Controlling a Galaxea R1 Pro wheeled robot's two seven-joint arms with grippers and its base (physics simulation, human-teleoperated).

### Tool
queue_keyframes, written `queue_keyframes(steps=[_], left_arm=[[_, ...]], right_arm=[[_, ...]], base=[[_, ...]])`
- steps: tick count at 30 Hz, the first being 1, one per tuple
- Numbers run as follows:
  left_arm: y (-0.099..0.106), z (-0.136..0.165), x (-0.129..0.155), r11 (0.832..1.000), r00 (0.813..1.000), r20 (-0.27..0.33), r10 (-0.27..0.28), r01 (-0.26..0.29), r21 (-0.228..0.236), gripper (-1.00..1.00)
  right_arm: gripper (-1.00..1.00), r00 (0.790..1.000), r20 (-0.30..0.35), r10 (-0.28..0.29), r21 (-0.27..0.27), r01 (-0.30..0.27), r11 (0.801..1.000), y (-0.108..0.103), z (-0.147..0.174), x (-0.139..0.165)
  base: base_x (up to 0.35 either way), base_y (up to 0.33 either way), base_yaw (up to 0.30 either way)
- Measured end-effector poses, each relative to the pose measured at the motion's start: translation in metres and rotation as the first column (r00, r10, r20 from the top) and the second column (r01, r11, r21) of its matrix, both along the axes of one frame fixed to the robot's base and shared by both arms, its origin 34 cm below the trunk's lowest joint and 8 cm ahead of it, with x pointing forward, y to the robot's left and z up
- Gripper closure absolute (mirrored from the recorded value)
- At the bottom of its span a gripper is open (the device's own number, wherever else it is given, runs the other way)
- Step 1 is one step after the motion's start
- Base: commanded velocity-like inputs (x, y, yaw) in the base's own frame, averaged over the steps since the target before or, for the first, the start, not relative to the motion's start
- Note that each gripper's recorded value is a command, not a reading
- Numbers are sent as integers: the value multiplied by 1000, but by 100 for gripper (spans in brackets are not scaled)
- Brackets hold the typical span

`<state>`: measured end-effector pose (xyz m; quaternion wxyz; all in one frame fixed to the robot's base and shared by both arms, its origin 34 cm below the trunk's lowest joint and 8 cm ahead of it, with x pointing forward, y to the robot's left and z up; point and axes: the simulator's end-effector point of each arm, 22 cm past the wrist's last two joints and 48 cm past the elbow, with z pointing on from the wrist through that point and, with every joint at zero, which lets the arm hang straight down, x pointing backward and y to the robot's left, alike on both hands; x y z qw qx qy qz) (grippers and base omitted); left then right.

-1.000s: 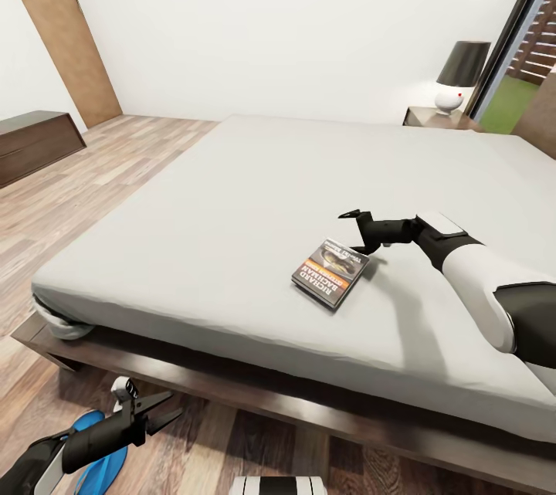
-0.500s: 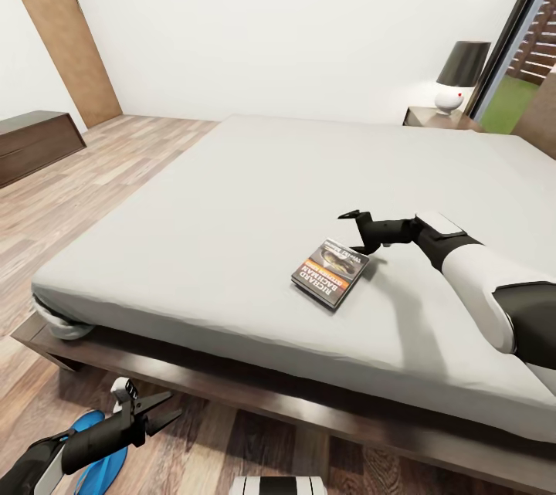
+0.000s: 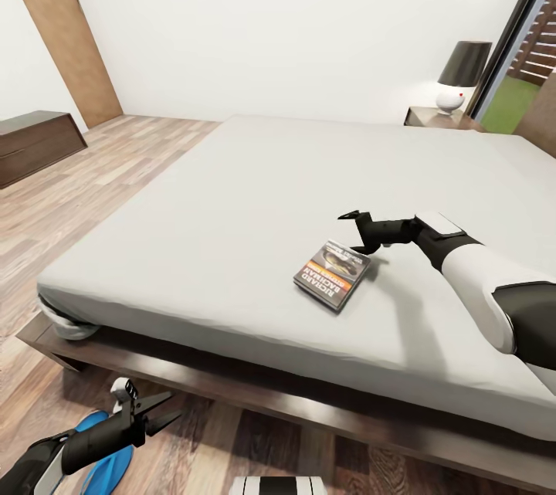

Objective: In the bedroom, move the book from the bed onto either nightstand, and place the two sandals side by side next to the bed.

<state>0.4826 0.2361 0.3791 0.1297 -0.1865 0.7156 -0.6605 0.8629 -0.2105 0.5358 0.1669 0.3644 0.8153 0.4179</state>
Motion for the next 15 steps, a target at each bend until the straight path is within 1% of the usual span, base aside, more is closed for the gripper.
queue_keyframes(steps=[8,15], left_arm=[[0,0,0,1000,1000,-1,0,0,1,-100],[0,0,0,1000,1000,-2,0,0,1,-100]], right_arm=[[-100,1000,0,0,0,0,1000,0,0,0],[-100,1000,0,1,0,-1,1000,0,0,0]], base=[[0,104,0],[0,34,0]])
